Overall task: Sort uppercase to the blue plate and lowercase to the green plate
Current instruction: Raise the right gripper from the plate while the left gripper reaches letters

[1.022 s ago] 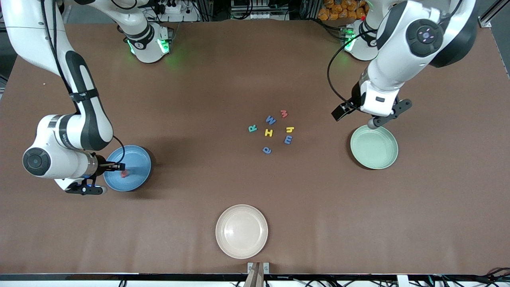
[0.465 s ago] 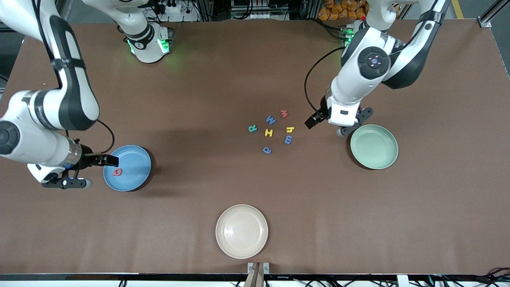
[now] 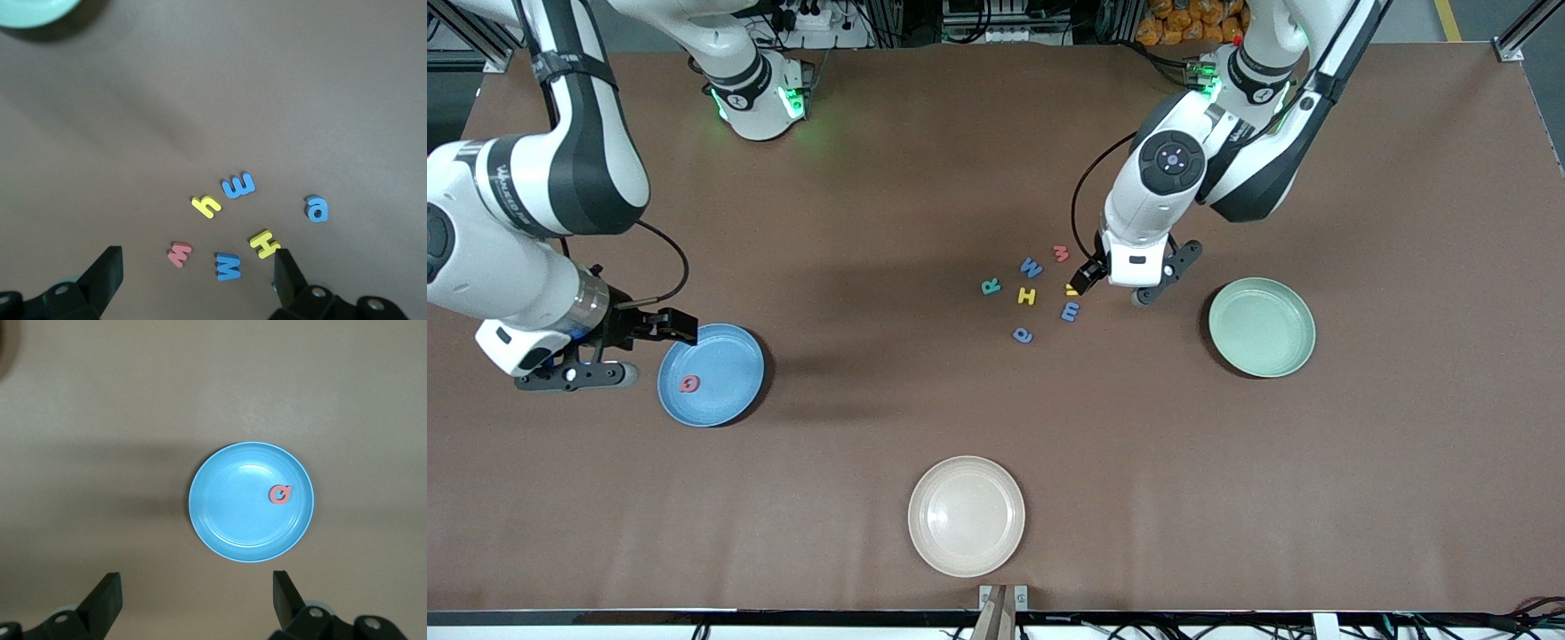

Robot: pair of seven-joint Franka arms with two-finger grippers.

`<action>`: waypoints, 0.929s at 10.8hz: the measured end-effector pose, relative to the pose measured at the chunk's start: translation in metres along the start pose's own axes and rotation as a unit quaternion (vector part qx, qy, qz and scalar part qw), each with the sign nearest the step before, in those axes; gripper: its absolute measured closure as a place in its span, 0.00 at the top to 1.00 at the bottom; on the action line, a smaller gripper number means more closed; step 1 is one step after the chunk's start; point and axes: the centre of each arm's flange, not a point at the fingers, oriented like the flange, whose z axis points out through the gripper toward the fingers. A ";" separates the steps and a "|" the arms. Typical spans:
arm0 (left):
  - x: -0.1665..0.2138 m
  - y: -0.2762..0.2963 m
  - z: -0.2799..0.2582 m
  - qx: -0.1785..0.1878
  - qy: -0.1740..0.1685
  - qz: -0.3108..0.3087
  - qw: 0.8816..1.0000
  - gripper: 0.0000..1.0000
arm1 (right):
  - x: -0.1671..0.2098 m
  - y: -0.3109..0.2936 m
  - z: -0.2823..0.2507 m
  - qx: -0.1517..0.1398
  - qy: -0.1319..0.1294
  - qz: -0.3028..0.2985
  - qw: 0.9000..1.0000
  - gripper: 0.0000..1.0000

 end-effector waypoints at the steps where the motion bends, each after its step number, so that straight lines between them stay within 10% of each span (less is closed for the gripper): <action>1: 0.001 0.001 0.006 0.002 -0.003 -0.011 1.000 1.00 | -0.003 0.001 -0.010 0.000 0.005 0.000 1.000 1.00; 10: -0.024 0.014 0.081 0.007 0.000 -0.157 0.988 1.00 | -0.055 0.028 -0.110 0.004 0.049 0.019 0.999 1.00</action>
